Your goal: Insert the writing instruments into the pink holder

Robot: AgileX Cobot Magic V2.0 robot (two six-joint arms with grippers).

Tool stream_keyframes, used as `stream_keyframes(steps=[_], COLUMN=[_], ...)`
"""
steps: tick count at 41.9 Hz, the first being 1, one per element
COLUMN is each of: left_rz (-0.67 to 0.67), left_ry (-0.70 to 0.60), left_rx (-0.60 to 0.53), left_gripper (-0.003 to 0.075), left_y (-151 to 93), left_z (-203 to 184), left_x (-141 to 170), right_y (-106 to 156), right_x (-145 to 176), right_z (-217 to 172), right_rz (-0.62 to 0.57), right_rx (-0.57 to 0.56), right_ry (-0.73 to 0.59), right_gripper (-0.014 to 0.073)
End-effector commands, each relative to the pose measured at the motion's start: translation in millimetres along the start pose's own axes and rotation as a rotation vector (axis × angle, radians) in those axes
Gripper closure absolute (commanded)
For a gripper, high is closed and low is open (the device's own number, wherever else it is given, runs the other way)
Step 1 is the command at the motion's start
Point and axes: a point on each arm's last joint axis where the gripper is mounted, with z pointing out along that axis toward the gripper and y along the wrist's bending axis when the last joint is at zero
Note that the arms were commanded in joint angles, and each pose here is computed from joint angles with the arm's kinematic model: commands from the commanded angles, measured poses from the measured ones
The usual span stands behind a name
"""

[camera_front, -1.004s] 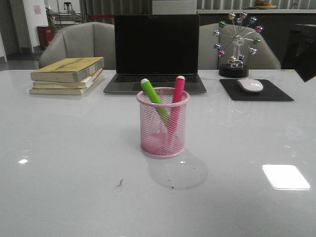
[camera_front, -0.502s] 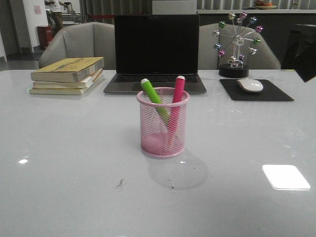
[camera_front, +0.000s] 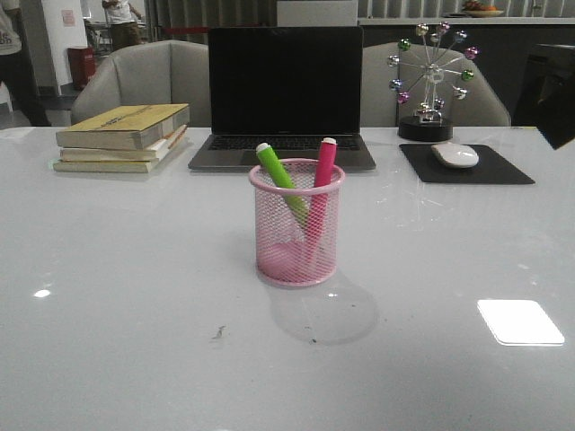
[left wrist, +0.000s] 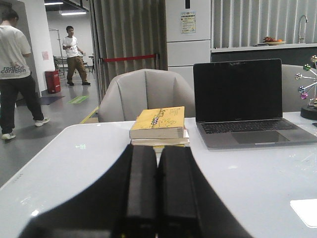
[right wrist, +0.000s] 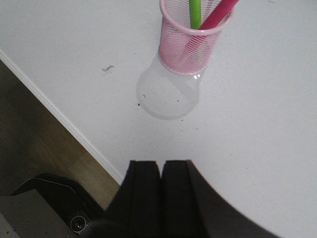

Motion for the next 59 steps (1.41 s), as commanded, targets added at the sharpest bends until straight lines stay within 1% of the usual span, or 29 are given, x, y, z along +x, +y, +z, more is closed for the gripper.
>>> stream_keyframes(steps=[1,5,8,10,14,17,18,23,26,32,34,40,42,49,59], left_rz=[-0.009,-0.009,-0.009,-0.009,-0.009,-0.009,-0.009,-0.009,-0.009,-0.009,-0.009,-0.009,-0.009,-0.009,-0.009], left_ry=[-0.107,-0.107,-0.107,-0.107,-0.107,-0.107,-0.107,-0.107,-0.107,-0.107,-0.107,-0.107,-0.107,-0.107,-0.107], left_rx=[-0.012,-0.012,-0.012,-0.012,-0.012,-0.012,-0.012,-0.012,-0.012,-0.012,-0.012,-0.012,-0.012,-0.012,-0.012], left_gripper=[0.0629,0.0629,0.0629,0.0629,0.0629,0.0629,0.0629,0.0629,0.0629,0.0629,0.0629,0.0629,0.0629,0.0629,0.0629], left_y=[1,1,1,1,1,1,1,1,1,1,1,1,1,1,1], left_z=[-2,-2,-2,-2,-2,-2,-2,-2,-2,-2,-2,-2,-2,-2,-2], left_x=[-9,-9,-9,-9,-9,-9,-9,-9,-9,-9,-9,-9,-9,-9,-9], right_y=[0,-1,-7,-12,-24,-29,-30,-30,-28,-24,-23,-21,-20,-21,-21], right_x=[-12,-11,-11,-9,2,16,26,58,79,117,129,153,155,155,154], right_z=[-8,-13,-18,-23,-35,-46,-51,-62,-63,-50,-42,-27,-27,-29,-31], right_rz=[-0.020,-0.014,0.005,0.021,0.061,0.083,0.091,0.116,0.132,0.148,0.150,0.147,0.152,0.161,0.158], right_rx=[0.008,0.019,0.058,0.096,0.200,0.277,0.316,0.434,0.491,0.572,0.586,0.598,0.593,0.627,0.632], right_ry=[-0.089,-0.114,-0.198,-0.278,-0.429,-0.524,-0.572,-0.671,-0.714,-0.760,-0.765,-0.786,-0.764,-0.780,-0.806], right_gripper=[0.0528,0.0528,0.0528,0.0528,0.0528,0.0528,0.0528,0.0528,0.0528,0.0528,0.0528,0.0528,0.0528,0.0528,0.0528])
